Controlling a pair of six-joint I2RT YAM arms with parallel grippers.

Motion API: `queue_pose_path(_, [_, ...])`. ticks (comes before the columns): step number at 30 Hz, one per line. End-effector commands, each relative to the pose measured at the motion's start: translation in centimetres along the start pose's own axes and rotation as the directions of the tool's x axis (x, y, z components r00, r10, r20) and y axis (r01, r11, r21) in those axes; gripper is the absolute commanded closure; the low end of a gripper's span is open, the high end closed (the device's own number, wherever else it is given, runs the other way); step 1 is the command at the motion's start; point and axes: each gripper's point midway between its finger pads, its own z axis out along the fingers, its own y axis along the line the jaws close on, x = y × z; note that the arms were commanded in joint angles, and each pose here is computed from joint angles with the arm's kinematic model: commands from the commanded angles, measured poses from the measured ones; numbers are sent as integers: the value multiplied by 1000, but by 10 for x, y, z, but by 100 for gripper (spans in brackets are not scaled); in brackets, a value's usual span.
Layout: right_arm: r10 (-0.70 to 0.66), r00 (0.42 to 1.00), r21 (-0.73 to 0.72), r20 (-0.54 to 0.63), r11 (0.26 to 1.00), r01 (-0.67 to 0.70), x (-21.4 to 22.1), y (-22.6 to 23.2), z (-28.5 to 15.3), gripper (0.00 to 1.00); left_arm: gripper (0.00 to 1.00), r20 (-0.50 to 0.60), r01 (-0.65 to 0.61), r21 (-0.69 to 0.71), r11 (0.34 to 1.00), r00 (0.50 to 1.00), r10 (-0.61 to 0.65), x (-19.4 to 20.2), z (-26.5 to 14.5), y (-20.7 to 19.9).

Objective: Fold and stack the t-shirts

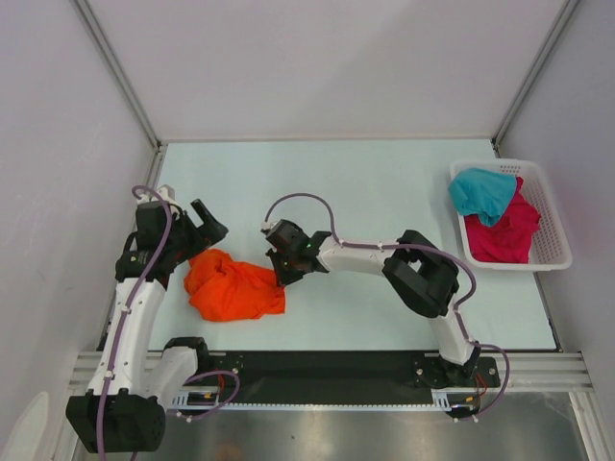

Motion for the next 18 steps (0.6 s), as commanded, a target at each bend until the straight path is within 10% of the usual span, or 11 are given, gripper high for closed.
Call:
queue_pose_path(1, [22, 994, 47, 102, 999, -27, -50, -37, -13, 100, 0, 25, -29, 27, 999, 999, 28, -5, -1, -3])
queue_pose_path(9, [-5, 923, 296, 384, 948, -118, -140, -107, -132, 100, 0, 0, -35, 52, 998, 999, 35, 1, 5, -5])
queue_pose_path(18, [-149, 794, 378, 590, 919, -109, -192, -60, -269, 100, 0, -27, -7, 86, 996, 1000, 9, 10, 15, -7])
